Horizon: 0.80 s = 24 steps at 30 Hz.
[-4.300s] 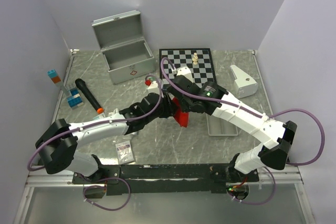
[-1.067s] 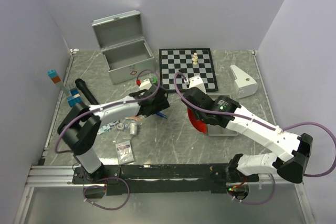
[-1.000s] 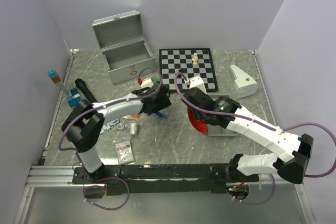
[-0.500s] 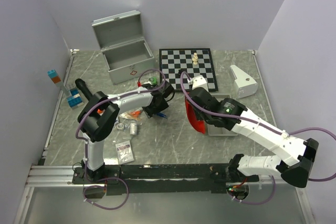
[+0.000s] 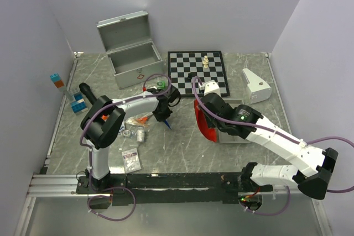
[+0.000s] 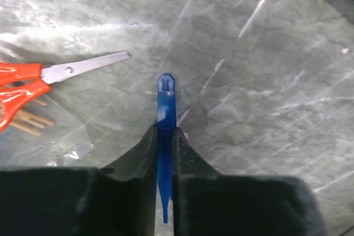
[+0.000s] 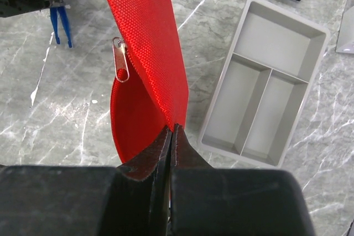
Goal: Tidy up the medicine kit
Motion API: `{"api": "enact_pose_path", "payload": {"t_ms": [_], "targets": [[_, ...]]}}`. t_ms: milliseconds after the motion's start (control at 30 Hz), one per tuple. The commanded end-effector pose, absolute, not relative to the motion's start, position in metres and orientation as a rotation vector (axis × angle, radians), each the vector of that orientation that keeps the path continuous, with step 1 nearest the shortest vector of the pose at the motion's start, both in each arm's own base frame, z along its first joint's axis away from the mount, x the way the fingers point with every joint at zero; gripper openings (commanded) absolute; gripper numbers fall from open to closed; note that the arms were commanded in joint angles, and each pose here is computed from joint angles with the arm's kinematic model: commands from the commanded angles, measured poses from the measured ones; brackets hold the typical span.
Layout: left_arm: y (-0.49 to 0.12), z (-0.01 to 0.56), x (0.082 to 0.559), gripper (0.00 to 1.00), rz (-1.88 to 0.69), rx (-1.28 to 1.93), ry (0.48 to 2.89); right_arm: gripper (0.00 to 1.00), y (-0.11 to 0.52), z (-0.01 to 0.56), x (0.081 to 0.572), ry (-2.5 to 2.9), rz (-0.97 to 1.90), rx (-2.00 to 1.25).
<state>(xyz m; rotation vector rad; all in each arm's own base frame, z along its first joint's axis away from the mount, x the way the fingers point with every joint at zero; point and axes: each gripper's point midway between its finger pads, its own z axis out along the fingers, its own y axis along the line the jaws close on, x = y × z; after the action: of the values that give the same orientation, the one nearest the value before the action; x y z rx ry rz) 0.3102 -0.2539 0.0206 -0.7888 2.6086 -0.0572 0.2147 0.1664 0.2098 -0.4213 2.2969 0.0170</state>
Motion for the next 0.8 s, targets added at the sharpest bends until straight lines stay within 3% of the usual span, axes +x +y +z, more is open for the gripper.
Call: {"api": "enact_pose_path", "payload": {"t_ms": [0, 267, 533, 767], "targets": [[-0.262, 0.027, 0.308, 0.01, -0.164, -0.753, 2.618, 0.00, 0.168, 0.218, 0.217, 2.274, 0.052, -0.385], [-0.284, 0.105, 0.299, 0.01, -0.513, -0.625, 2.475, 0.00, 0.173, 0.219, 0.222, 2.283, 0.038, -0.378], [-0.306, 0.221, 0.270, 0.01, -1.039, -0.357, 2.088, 0.00, 0.189, 0.216, 0.236, 2.317, 0.117, -0.305], [-0.308, 0.271, 0.242, 0.01, -1.293, -0.230, 1.866, 0.00, 0.203, 0.228, 0.250, 2.352, 0.208, -0.245]]}}
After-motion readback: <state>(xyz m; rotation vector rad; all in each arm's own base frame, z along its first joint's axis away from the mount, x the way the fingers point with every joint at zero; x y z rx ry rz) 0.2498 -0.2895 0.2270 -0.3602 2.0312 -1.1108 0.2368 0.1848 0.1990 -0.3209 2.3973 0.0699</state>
